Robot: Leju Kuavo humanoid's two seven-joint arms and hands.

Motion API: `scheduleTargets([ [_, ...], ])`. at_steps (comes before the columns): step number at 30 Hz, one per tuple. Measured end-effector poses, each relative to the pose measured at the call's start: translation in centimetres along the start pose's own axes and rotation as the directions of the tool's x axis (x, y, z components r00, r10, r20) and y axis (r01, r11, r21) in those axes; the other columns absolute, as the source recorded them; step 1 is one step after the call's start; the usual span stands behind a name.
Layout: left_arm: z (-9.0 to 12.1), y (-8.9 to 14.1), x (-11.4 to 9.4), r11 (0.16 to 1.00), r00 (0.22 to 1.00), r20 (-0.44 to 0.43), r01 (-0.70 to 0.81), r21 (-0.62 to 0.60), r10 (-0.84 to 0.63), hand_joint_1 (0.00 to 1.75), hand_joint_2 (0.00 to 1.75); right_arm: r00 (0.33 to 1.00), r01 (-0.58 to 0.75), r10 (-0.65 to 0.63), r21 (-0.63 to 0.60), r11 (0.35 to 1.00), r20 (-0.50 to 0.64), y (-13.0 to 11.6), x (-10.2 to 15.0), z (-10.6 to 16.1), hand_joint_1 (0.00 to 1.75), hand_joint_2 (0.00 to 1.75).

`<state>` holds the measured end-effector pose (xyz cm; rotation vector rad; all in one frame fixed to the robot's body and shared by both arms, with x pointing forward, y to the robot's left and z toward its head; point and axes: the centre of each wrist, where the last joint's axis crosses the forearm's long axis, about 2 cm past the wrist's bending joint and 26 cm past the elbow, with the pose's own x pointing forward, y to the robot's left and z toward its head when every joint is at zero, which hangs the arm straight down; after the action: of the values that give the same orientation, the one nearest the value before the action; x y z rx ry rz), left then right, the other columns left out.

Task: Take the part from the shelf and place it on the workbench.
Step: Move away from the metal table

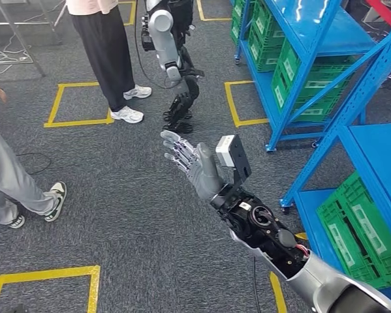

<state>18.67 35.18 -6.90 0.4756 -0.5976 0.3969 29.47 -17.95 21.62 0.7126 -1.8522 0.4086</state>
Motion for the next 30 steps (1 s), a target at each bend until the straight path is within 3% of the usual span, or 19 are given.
scheduleTargets([
  [30,-0.04,0.1,0.0,1.0,1.0,0.003,0.008,0.002,-0.008,0.0,0.0,1.0,-0.001,0.001,0.0,1.0,-0.001,-0.03,0.01,-0.03,0.0,0.0],
])
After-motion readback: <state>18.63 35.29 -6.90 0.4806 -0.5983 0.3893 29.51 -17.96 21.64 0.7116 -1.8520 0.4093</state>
